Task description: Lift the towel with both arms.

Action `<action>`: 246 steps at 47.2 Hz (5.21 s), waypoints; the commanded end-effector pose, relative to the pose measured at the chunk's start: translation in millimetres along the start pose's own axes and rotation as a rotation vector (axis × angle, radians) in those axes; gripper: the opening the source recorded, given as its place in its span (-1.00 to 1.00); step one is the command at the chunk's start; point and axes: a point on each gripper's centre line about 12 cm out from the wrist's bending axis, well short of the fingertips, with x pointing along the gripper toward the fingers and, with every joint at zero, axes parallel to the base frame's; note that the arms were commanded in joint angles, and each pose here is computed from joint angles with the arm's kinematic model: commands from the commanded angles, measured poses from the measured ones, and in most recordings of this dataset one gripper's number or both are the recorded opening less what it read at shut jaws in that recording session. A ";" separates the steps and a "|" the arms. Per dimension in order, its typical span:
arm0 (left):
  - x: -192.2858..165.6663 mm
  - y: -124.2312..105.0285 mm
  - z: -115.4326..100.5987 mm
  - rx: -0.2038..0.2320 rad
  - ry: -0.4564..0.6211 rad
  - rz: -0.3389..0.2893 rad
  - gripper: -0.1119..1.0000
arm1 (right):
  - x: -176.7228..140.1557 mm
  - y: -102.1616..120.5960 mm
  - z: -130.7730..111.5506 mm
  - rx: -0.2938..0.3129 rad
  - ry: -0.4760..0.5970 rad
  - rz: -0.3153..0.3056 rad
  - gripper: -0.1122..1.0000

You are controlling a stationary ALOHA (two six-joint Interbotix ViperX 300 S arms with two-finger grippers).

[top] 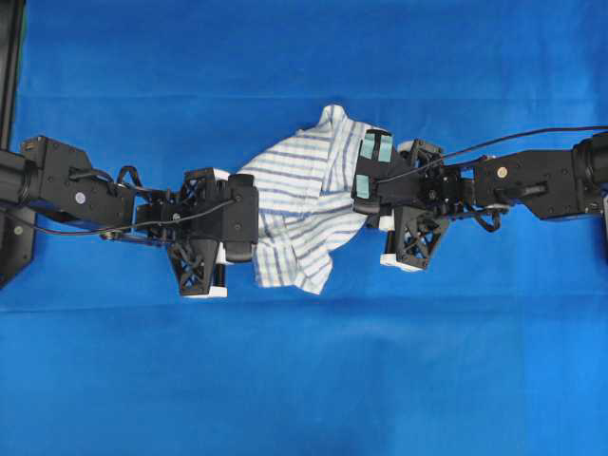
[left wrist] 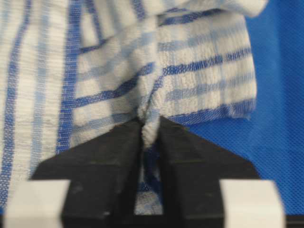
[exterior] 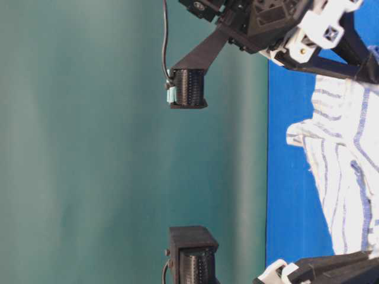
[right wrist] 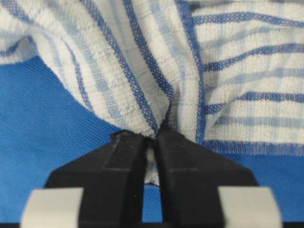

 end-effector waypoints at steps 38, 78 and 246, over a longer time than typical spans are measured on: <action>-169.6 8.4 119.9 -0.064 -0.378 0.005 -0.74 | -158.6 13.1 111.3 0.000 -0.350 0.031 -0.68; -317.2 36.1 211.0 -0.023 -0.615 0.115 -0.74 | -330.8 11.8 188.8 -0.064 -0.596 -0.047 -0.68; 31.0 1.3 48.1 0.071 -0.077 0.005 -0.61 | -18.6 70.8 -18.9 -0.001 0.012 0.099 -0.71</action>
